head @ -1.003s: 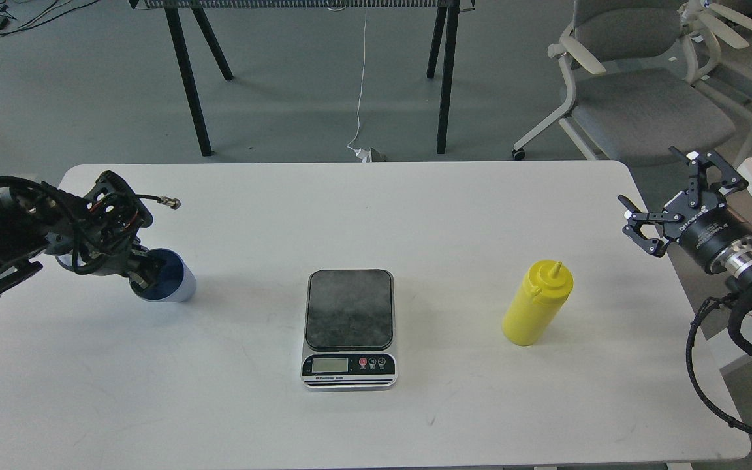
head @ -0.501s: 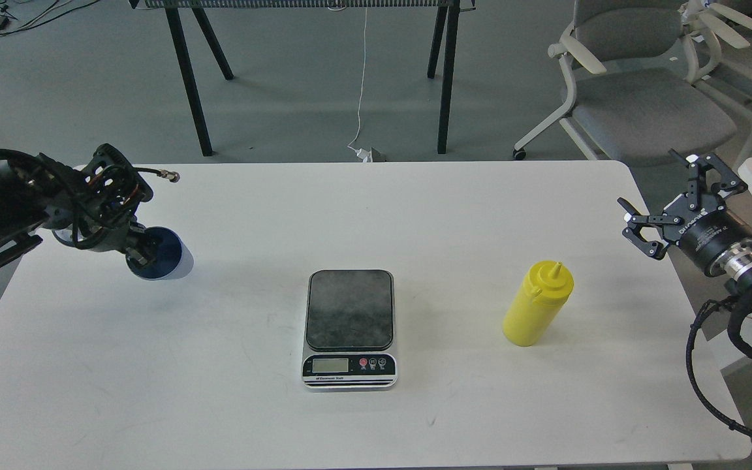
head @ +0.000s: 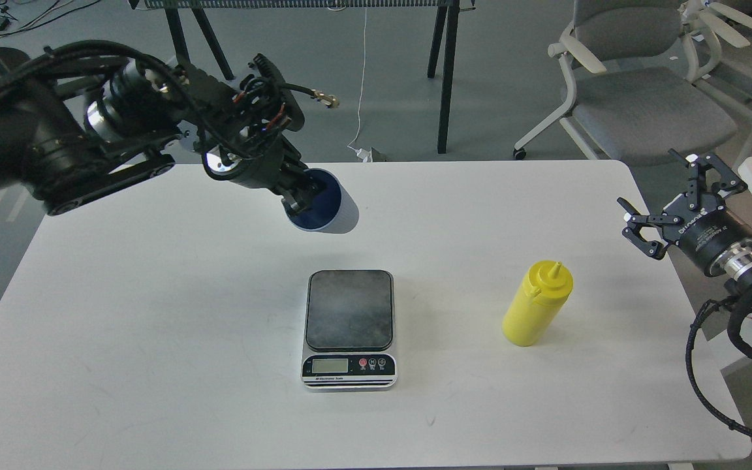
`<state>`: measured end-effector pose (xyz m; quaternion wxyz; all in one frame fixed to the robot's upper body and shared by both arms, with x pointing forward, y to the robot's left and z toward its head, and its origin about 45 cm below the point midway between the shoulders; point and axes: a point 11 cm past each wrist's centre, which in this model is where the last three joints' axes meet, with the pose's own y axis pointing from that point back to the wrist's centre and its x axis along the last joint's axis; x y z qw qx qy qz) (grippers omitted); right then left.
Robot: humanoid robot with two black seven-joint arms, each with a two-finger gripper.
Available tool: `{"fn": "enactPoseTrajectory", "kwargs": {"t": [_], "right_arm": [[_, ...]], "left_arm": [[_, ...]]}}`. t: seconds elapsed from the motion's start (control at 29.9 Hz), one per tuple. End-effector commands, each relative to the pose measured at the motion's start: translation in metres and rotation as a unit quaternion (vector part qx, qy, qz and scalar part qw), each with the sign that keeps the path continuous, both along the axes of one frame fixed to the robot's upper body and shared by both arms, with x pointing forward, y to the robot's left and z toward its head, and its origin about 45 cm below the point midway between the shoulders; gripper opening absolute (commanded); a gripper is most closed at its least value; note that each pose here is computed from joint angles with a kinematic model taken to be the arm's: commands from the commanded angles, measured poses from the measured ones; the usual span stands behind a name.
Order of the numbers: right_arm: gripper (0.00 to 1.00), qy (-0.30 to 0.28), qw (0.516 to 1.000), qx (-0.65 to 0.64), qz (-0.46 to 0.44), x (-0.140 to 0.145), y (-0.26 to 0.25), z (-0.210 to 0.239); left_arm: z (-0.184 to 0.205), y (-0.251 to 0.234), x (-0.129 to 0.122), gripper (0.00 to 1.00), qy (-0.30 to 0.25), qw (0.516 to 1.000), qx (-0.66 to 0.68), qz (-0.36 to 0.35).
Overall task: Pour seasoning into cup on scale with both arms
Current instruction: 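Carry the blue cup with the left gripper onto the scale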
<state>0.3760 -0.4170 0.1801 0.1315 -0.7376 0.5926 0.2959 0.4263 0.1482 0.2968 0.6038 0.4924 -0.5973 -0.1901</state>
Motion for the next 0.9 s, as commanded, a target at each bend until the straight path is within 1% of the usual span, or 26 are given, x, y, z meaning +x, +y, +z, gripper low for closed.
{"fn": "enactPoseTrajectory", "kwargs": {"t": [0.0, 0.07, 0.17, 0.33, 0.53, 0.87], "right_arm": [[0.98, -0.001, 1.0, 0.0, -0.002, -0.001, -0.002, 0.0], [0.98, -0.001, 1.0, 0.0, -0.006, -0.003, -0.004, -0.002], [0.98, -0.003, 1.0, 0.001, -0.01, -0.003, -0.005, -0.002], [0.98, -0.003, 1.0, 0.001, -0.013, -0.005, -0.006, -0.003], [0.98, -0.002, 1.0, 0.002, -0.014, -0.006, -0.005, -0.005], [0.98, 0.002, 1.0, 0.002, -0.015, -0.008, -0.006, -0.008]], "left_arm": [[-0.005, -0.051, -0.015, 0.06, 0.007, 0.998, -0.002, -0.056], [-0.016, -0.07, -0.024, 0.06, 0.016, 0.997, 0.004, -0.079], [-0.033, -0.078, -0.03, 0.06, 0.027, 0.995, 0.022, -0.091], [-0.055, -0.064, -0.033, 0.06, 0.044, 0.995, 0.047, -0.082], [-0.071, -0.051, -0.037, 0.06, 0.059, 0.994, 0.061, -0.075], [-0.083, -0.043, -0.041, 0.07, 0.07, 0.992, 0.073, -0.073]]}}
